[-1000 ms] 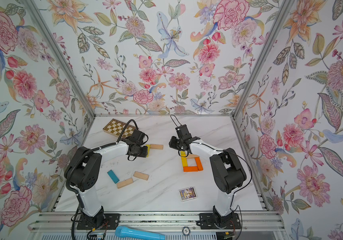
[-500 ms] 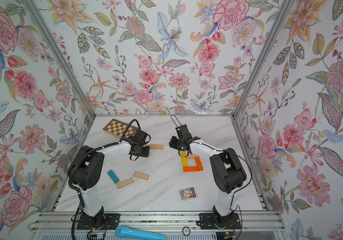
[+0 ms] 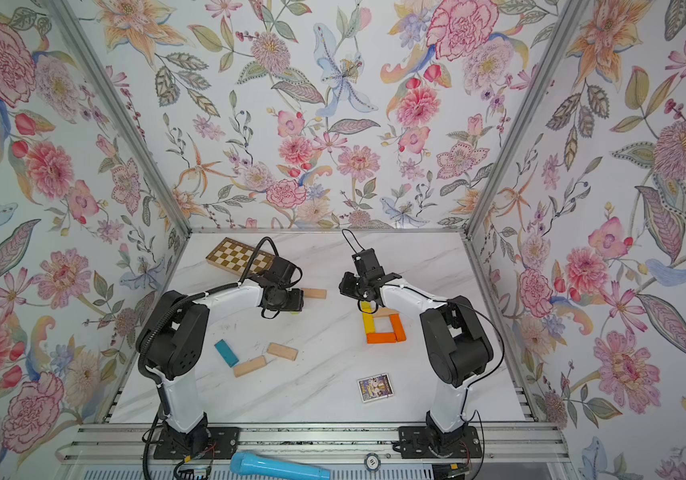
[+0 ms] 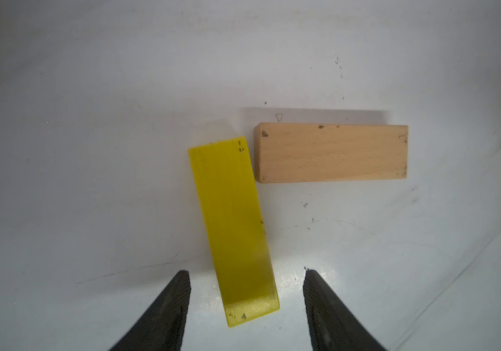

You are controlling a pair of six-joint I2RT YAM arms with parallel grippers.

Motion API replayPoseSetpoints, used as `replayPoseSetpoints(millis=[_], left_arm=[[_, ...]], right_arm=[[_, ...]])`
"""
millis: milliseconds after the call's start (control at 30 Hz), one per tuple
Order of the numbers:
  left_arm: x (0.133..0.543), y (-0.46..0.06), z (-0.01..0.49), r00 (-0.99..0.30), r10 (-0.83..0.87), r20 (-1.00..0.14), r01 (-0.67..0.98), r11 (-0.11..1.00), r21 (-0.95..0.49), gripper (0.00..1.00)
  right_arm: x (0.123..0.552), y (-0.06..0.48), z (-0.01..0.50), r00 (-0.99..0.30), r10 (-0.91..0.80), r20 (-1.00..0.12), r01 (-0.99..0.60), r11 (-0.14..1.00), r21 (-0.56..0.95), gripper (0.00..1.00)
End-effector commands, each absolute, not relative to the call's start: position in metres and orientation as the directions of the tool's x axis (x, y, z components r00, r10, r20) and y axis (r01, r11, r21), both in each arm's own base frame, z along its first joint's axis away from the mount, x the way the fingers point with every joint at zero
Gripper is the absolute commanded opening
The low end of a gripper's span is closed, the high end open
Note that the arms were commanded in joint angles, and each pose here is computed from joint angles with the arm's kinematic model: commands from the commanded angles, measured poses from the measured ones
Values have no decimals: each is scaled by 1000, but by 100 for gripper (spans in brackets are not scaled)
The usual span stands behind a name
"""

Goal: Assemble the number 6 with building blocks
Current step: Assemble the building block at the center of the board.

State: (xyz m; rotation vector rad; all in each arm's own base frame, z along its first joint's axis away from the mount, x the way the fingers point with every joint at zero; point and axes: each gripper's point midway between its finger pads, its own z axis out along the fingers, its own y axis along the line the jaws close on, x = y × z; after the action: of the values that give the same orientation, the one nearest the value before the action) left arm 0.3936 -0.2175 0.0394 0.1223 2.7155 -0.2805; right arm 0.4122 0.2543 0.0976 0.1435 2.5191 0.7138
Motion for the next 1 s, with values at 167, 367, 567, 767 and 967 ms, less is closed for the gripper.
replayPoseSetpoints(millis=[167,367,567,767,967], left_arm=[[397,-223,27,-936,-37,-350,26,984,-176,56],[396,-221,15,-942,-16,-334,30,991,-132,43],[395,-220,17,-935,42,-353,87,990,-113,32],[396,-214,21,-928,76,-364,122,987,-104,31],[398,-212,20,-927,70,-368,119,987,-112,30]], right_arm=[[410,244,103,-855,234,-462,-37,862,506,36],[408,239,101,-854,240,-461,-32,862,506,36],[407,236,98,-854,242,-460,-27,863,505,36],[407,236,96,-856,237,-459,-33,862,505,37],[406,249,92,-872,207,-443,-57,856,513,37]])
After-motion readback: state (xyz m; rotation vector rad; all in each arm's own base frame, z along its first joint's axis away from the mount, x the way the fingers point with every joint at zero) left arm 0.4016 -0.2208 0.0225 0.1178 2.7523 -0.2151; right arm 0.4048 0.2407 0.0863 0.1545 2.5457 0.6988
